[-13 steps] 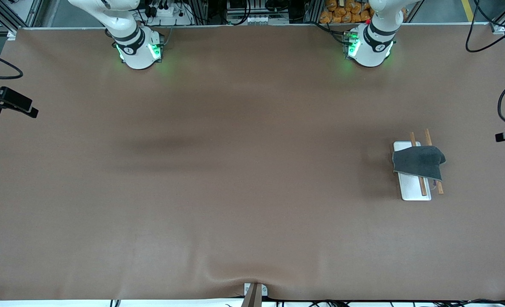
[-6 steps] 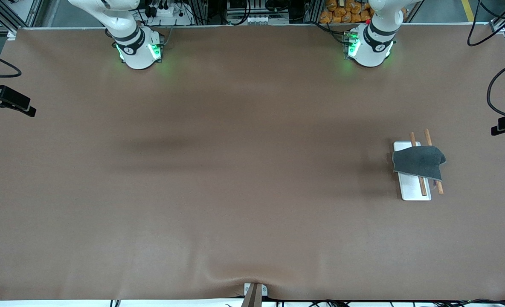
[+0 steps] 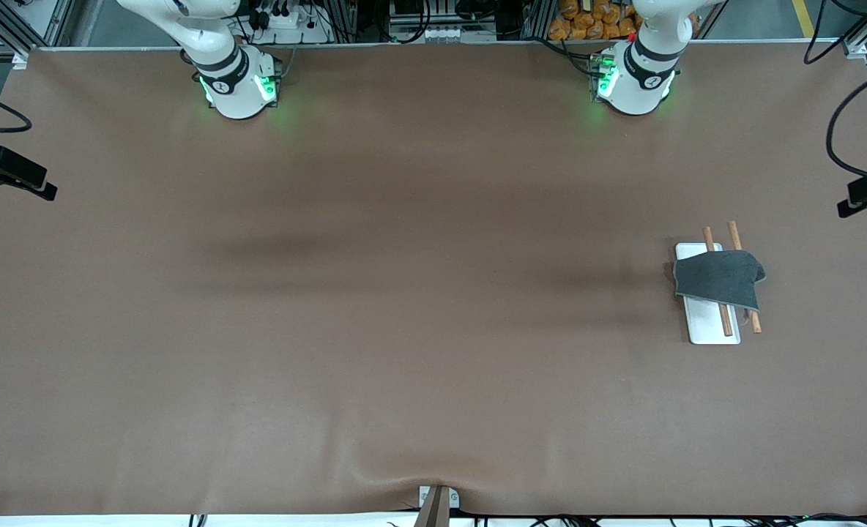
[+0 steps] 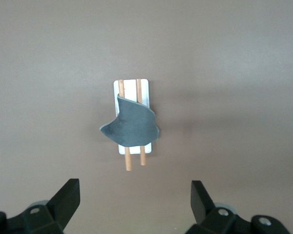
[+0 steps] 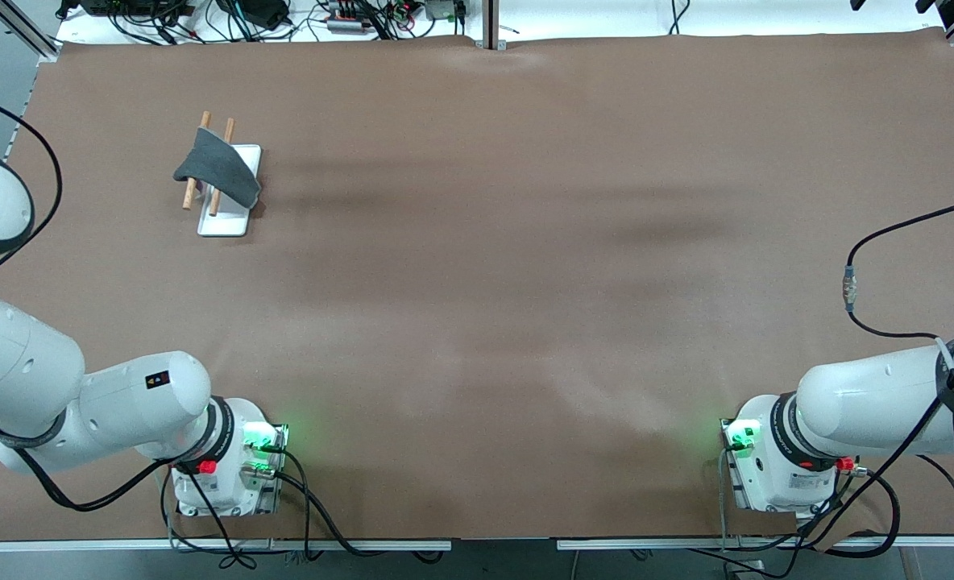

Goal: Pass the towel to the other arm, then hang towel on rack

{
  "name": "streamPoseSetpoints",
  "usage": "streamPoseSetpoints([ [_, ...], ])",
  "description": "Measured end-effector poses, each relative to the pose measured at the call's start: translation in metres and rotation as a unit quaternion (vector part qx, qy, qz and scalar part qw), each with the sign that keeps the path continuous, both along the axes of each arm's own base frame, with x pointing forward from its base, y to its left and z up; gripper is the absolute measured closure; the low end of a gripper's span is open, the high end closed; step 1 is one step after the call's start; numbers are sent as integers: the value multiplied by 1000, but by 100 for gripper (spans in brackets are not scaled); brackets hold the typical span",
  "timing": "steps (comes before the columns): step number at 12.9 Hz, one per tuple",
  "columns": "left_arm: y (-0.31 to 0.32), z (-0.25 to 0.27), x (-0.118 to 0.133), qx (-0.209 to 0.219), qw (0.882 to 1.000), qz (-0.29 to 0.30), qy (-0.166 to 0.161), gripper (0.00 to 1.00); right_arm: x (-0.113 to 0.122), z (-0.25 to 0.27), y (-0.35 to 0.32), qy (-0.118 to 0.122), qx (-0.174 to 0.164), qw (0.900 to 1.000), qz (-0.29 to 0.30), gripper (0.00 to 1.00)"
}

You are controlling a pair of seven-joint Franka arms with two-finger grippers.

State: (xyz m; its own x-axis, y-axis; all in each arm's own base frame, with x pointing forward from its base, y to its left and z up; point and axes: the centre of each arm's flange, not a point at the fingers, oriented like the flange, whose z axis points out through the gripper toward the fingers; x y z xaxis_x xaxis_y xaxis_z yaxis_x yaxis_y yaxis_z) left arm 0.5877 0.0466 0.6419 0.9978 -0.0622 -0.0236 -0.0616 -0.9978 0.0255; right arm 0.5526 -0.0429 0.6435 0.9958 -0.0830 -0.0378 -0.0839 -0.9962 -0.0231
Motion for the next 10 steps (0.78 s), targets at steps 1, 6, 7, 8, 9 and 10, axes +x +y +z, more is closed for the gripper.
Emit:
streamPoseSetpoints([
  [1,-7,1,-1,1,1000,1,0,0,0,0,0,0,0,1000,0,0],
  [6,-29,-6,-23,15,999,26,20,0,0,1,-1,-1,0,1000,-1,0],
  [7,-37,-6,-31,16,999,35,23,0,0,1,-1,-1,0,1000,-1,0],
  [8,-47,-5,-41,17,999,44,25,0,0,1,-1,-1,0,1000,-1,0],
  [9,-59,-4,-50,19,998,55,26,0,0,1,-2,-2,0,1000,-1,0],
  [10,-69,-2,-59,21,998,62,25,0,0,3,-2,-3,-1,1000,-1,0],
])
